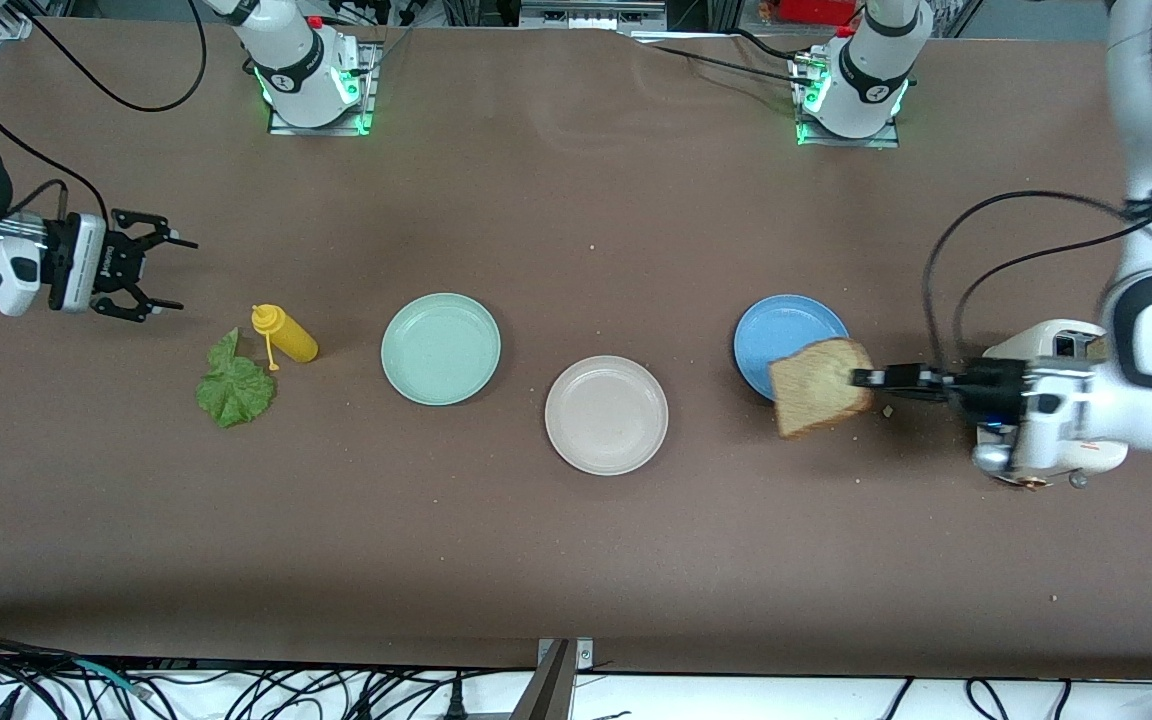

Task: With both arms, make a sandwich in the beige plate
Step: 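Lower the toast onto the beige plate and open the left gripper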

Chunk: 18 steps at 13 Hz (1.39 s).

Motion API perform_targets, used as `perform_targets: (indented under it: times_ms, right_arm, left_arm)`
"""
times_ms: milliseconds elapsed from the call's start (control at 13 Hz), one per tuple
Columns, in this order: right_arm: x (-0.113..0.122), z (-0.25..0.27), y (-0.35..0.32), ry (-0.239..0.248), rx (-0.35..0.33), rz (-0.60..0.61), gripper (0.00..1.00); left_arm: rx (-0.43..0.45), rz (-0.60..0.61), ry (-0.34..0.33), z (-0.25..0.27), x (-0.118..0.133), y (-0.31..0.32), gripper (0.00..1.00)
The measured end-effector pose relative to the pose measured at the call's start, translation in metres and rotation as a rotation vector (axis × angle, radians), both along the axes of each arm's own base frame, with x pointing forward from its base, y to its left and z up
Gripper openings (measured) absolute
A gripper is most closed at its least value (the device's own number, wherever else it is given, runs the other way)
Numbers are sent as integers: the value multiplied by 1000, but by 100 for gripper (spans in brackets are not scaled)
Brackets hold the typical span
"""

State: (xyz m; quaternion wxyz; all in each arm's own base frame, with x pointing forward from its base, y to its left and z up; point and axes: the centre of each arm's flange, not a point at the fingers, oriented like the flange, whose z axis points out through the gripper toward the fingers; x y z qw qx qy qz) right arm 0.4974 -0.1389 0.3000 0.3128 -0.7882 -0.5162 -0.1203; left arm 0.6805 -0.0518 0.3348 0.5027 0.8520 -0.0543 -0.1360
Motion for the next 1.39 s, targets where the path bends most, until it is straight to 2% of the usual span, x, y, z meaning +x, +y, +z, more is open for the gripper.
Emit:
perform_targets:
  times_ms: [154, 308, 539, 693, 1156, 1233, 1387]
  right_arm:
    - [2, -34, 3, -28, 64, -12, 99]
    - [2, -57, 3, -39, 85, -4, 99]
    - [2, -60, 0, -42, 88, -7, 99]
    - [1, -60, -1, -42, 89, -10, 99]
    - [1, -60, -2, -42, 89, -12, 99]
    - [1, -60, -2, -42, 89, -12, 99]
    - [1, -60, -2, -42, 89, -12, 99]
  left_arm:
    - [-162, -40, -28, -32, 1, -45, 8]
    - [-230, -61, -61, -61, 0, -84, 8]
    - [-192, -68, -95, -87, -6, -161, 8]
    - [-184, -66, -94, -102, -14, -199, 8]
    - [-148, -57, -125, -150, -21, -218, 8]
    - [-146, -60, -128, -156, -23, -221, 14]
    - [-141, -74, -139, -160, -27, -231, 34]
